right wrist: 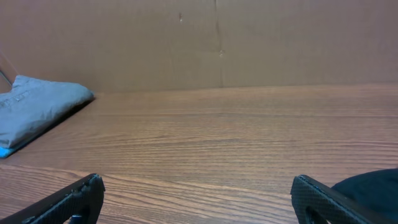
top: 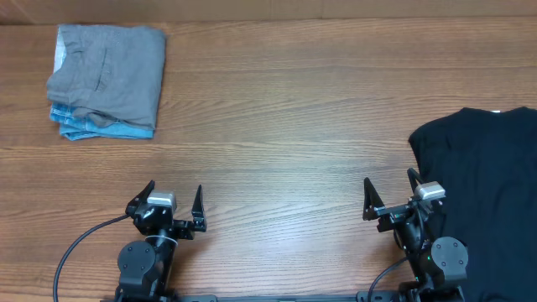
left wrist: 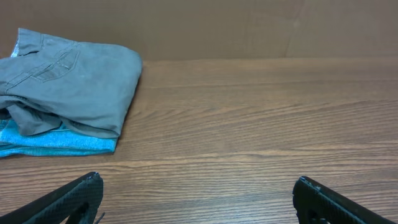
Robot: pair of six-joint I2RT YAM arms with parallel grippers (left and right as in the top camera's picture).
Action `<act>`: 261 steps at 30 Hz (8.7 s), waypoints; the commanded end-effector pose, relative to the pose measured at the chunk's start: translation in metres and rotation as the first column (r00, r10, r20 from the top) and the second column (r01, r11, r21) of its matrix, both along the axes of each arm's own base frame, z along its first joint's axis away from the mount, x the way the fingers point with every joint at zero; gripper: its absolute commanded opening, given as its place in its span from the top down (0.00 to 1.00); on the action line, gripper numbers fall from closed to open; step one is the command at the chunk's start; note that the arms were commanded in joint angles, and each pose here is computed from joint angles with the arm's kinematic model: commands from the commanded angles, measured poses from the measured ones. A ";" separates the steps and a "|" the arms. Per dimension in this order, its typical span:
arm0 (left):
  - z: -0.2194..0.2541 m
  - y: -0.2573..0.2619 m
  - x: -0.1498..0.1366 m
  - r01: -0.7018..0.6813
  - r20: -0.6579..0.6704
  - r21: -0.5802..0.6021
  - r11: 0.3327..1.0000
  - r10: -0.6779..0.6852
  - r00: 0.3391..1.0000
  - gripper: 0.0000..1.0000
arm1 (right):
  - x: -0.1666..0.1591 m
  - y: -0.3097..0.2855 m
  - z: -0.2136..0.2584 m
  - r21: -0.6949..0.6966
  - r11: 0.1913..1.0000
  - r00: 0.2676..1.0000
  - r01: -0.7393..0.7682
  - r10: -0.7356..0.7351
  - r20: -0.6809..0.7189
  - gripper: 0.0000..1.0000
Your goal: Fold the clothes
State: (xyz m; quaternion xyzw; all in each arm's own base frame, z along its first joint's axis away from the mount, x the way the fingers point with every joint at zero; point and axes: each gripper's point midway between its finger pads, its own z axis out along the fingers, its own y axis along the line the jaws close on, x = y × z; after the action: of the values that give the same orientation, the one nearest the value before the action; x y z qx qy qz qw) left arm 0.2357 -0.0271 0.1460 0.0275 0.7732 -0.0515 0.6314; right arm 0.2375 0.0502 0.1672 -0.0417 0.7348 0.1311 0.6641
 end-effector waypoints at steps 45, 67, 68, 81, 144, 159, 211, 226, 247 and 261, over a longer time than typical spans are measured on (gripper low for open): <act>0.001 0.001 0.000 0.004 0.014 0.019 1.000 -0.004 1.000 0.00 | 0.000 -0.001 0.002 0.001 1.000 1.000 0.007 -0.007 0.013 0.00; 0.001 0.001 0.000 0.004 0.014 0.018 1.000 -0.005 1.000 0.00 | 0.000 -0.001 0.002 0.000 1.000 1.000 0.007 -0.007 0.013 0.00; 0.001 0.001 0.000 0.004 0.014 0.018 1.000 -0.004 1.000 0.00 | 0.000 -0.001 0.002 0.001 1.000 1.000 0.007 -0.007 0.013 0.00; 0.001 0.001 0.000 0.004 0.014 0.018 1.000 -0.005 1.000 0.00 | 0.000 -0.002 0.002 0.001 1.000 1.000 0.007 -0.007 0.013 0.00; 0.138 -0.094 0.025 0.405 -0.477 -0.309 0.861 -0.509 0.717 0.00 | 0.012 0.067 0.095 0.282 0.921 0.777 -0.268 0.379 -0.503 0.00; 0.084 -0.115 0.014 0.432 -0.680 -0.144 0.890 -0.406 0.610 0.00 | 0.028 0.046 0.032 0.237 0.970 0.651 -0.059 0.217 -0.728 0.00; 0.066 -0.136 0.008 0.489 -0.727 -0.160 0.858 -0.437 0.529 0.00 | 0.124 -0.116 0.010 -0.064 0.810 0.373 0.583 -0.337 -0.864 0.06; 0.064 -0.143 0.024 0.487 -0.708 -0.161 0.858 -0.445 0.549 0.00 | 0.122 -0.149 -0.140 -0.159 0.830 0.037 0.535 -0.211 -0.977 0.17; 0.062 -0.143 0.025 0.485 -0.712 -0.159 0.860 -0.440 0.547 0.00 | 0.136 -0.159 -0.096 -0.157 0.831 0.121 0.533 -0.259 -0.958 0.96; 0.061 -0.136 0.030 0.461 -0.716 -0.117 0.880 -0.396 0.574 0.00 | 0.152 -0.090 0.107 0.088 0.915 0.573 0.394 -0.170 -0.802 0.96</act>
State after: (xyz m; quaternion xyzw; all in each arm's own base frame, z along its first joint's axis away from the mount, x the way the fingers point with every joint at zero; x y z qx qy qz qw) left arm 0.2607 -0.1636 0.2008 0.2099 0.9316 -0.1890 0.2290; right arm 0.3810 -0.0840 0.2367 0.2819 0.9250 0.0582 0.2478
